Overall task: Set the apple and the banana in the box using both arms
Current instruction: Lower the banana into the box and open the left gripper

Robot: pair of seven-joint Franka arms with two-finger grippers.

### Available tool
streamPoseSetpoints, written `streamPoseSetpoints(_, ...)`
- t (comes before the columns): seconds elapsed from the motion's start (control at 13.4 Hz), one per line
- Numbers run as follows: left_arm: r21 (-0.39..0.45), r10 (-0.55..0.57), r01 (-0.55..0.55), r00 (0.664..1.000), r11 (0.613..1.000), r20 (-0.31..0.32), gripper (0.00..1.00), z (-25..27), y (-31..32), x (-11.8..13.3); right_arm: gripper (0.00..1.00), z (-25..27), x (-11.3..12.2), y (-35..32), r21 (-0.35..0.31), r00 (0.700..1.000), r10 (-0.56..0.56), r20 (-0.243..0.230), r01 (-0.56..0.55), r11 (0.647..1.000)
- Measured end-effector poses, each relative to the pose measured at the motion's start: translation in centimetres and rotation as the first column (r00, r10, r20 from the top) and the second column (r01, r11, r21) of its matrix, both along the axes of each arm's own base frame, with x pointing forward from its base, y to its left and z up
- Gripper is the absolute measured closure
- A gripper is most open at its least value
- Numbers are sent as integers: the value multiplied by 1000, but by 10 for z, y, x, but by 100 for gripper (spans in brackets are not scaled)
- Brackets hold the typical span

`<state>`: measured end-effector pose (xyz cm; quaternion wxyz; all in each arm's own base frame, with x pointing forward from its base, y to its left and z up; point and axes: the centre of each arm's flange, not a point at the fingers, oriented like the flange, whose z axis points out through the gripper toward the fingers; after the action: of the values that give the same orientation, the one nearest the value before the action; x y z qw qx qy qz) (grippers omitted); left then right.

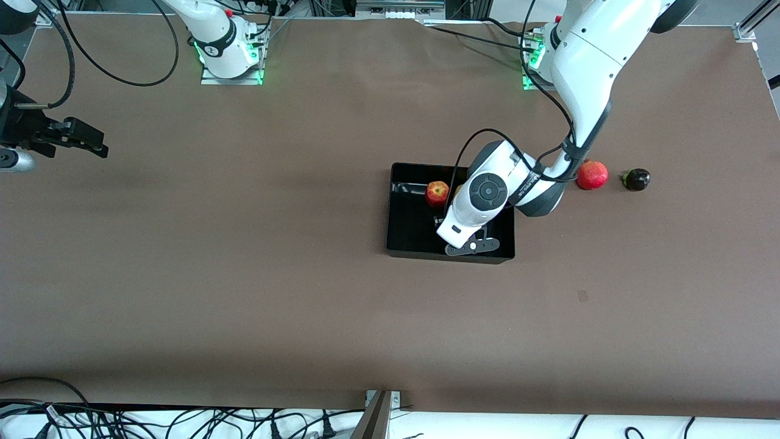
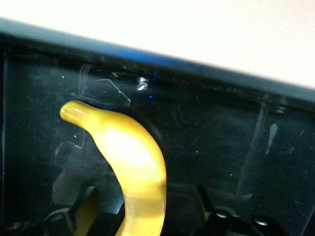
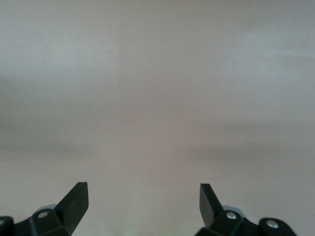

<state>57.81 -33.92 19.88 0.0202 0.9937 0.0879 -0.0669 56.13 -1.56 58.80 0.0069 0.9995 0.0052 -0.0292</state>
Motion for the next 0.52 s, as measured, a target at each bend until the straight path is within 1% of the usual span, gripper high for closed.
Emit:
streamPoseSetpoints(0.07, 1, 5, -5, 1000, 1000, 6, 0, 8, 2, 4, 0, 0, 0, 0, 0, 1000, 0, 0, 0, 1000)
streamPoseSetpoints(0.22, 26, 13, -13, 1000, 1000, 1, 0, 39, 9, 13, 0, 0, 0, 0, 0, 1000, 0, 0, 0, 1000)
streamPoseSetpoints(0.37, 59, 36, -36, 999, 998, 3, 0, 92, 26, 28, 0, 0, 0, 0, 0, 1000, 0, 0, 0, 1000)
streamPoseSetpoints(0.52, 63, 82, -84, 996, 995, 33, 0, 151, 52, 40, 0, 0, 0, 0, 0, 1000, 0, 0, 0, 1000)
